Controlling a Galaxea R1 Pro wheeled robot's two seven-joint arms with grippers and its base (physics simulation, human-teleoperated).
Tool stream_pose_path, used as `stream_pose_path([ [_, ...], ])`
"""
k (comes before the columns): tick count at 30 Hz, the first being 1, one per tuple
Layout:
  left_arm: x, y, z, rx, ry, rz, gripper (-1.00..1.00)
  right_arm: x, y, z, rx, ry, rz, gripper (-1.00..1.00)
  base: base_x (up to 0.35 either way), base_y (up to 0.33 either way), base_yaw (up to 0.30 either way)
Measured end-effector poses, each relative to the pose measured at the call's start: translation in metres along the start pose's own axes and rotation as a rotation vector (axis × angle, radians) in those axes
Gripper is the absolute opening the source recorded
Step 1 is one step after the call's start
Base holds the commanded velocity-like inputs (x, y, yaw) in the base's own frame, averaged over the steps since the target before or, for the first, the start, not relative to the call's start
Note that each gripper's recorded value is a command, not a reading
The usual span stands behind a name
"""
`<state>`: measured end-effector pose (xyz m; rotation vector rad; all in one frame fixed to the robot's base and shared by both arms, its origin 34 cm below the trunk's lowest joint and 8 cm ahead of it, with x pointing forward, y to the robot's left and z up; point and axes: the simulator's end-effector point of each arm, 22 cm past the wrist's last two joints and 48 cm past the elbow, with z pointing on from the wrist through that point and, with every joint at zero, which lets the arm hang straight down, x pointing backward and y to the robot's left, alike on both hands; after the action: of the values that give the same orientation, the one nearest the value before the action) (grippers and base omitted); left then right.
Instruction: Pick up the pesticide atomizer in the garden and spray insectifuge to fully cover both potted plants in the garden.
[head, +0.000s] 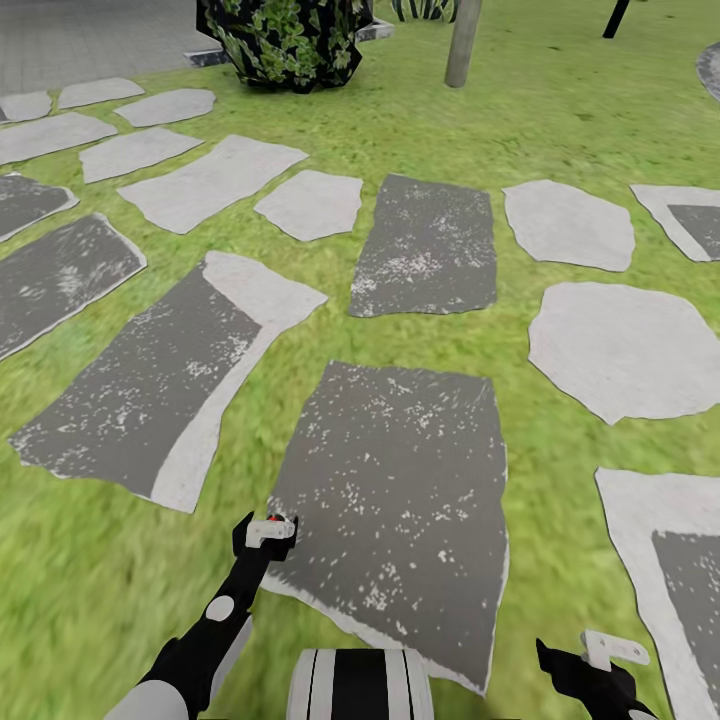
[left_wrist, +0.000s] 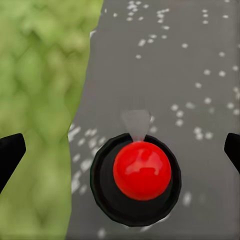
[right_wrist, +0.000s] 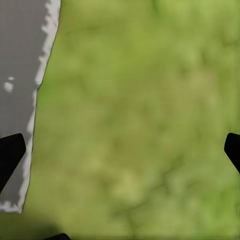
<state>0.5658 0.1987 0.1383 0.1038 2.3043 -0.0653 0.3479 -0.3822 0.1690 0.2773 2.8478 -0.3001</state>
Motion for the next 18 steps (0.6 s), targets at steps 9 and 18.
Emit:
stream_pose_path([
  [9, 0.0001, 0.0000, 0.0000, 0.000, 0.000, 0.000, 1.00, 0.0000, 0.0001, 0.0000, 0.000, 0.000, 0.000, 1.00, -0.068, -0.044, 0.000],
  [18, 0.0002, 0.0000, -0.0001, 0.000, 0.000, 0.000, 1.00, 0.0000, 0.0001, 0.0000, -0.001, 0.000, 0.000, 1.00, -0.002, -0.001, 0.000],
])
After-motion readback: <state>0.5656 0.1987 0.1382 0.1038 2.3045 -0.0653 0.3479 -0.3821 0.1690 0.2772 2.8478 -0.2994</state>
